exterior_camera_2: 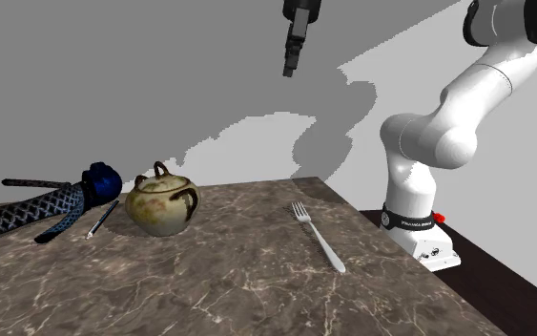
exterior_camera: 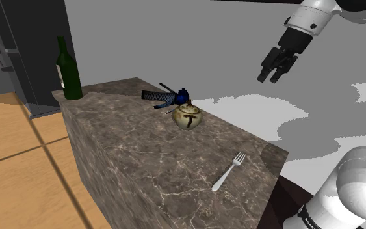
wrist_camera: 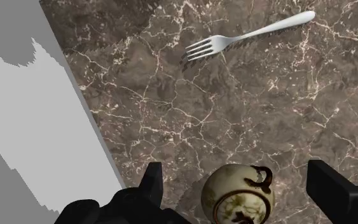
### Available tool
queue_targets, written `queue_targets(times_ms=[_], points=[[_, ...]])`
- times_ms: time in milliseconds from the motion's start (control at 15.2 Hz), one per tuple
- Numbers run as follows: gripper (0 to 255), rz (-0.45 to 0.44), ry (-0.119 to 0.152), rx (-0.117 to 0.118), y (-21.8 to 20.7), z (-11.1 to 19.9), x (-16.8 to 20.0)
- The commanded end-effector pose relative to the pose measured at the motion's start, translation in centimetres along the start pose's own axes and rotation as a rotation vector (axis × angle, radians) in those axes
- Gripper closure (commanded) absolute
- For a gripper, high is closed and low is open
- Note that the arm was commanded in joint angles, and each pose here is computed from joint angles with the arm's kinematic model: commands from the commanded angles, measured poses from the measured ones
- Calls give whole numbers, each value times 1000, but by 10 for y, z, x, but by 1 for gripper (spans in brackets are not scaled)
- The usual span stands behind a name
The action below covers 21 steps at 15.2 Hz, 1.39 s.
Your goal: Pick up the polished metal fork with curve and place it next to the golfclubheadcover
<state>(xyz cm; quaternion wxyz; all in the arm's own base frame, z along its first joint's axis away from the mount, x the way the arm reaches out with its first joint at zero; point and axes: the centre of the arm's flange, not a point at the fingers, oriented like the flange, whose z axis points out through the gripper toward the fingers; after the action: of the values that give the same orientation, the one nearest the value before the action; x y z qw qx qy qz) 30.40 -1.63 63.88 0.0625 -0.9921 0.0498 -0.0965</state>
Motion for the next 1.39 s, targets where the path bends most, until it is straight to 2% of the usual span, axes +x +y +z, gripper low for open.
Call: queue_targets(times_ms=[0,660,1320], points=[[0,0,0,0,0,0,0],[0,611,0,-123,-27,123,-43],[0,1221,1,-245,-60,251,-67]])
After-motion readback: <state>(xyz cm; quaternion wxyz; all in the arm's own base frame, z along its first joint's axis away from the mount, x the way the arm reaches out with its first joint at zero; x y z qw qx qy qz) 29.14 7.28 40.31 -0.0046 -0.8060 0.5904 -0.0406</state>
